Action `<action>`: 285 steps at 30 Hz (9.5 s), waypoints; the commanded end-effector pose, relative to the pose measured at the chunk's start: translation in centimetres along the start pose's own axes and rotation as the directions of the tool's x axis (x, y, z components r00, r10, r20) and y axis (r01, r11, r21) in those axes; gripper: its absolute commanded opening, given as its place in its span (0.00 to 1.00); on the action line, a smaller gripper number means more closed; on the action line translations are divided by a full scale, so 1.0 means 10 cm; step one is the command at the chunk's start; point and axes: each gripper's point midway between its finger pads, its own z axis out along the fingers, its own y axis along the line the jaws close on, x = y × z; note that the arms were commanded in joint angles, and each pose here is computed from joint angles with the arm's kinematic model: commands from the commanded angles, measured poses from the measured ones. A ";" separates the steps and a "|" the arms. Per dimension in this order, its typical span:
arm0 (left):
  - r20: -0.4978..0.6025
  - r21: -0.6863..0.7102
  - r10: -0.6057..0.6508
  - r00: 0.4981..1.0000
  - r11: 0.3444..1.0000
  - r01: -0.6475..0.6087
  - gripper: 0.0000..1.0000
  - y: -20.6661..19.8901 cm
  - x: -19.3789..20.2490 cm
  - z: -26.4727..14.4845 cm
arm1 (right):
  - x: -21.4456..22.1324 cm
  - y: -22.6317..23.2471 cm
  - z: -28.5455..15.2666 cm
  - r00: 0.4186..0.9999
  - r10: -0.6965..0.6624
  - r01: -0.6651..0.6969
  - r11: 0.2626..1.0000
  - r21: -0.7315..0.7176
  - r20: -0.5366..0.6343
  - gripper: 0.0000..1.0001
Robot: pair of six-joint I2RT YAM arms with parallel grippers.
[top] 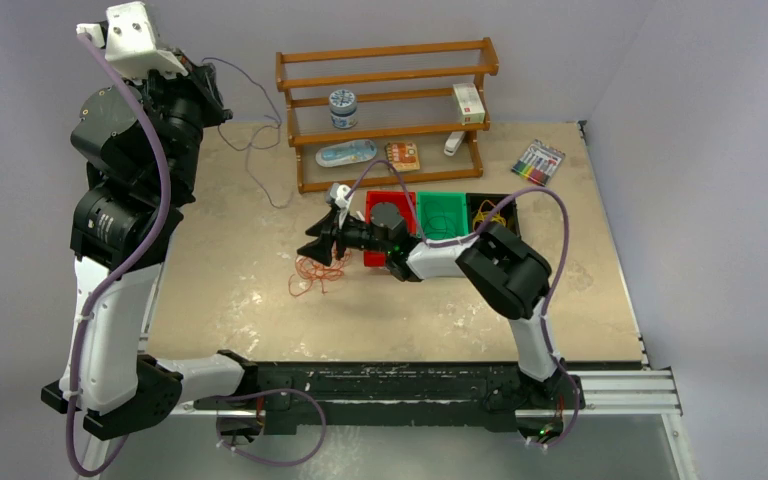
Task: Untangle the cables
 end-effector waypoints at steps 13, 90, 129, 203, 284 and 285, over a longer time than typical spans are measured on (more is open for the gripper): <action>0.013 0.091 -0.060 0.998 0.994 0.058 0.00 -0.18 0.08 0.02 | -1.06 0.31 -0.71 0.966 -0.196 0.169 0.972 0.165 0.166 0.71; -0.492 0.640 0.152 0.857 0.731 0.238 0.00 -3.04 2.93 0.27 | -1.79 -0.52 -4.03 0.890 -0.179 -0.343 0.343 0.874 0.419 0.82; -0.704 0.499 0.197 0.682 0.821 0.279 0.00 -2.79 4.89 0.33 | -1.75 -0.53 -3.97 0.911 -0.161 -0.302 0.363 0.882 0.379 0.83; -0.659 0.140 0.061 0.750 0.989 0.042 0.38 -0.84 4.36 -0.13 | -0.82 -1.64 -2.93 0.960 0.272 -0.184 0.421 0.888 0.070 0.43; -0.652 -0.035 -0.003 0.758 0.999 -0.026 0.38 -0.18 4.50 -0.32 | -0.09 -1.77 -2.87 0.896 0.425 -0.081 0.443 0.893 -0.130 0.02; -0.655 -0.037 -0.003 0.756 0.999 -0.028 0.38 -0.17 4.51 -0.32 | -0.13 -1.76 -2.88 0.901 0.415 -0.080 0.441 0.894 -0.125 0.03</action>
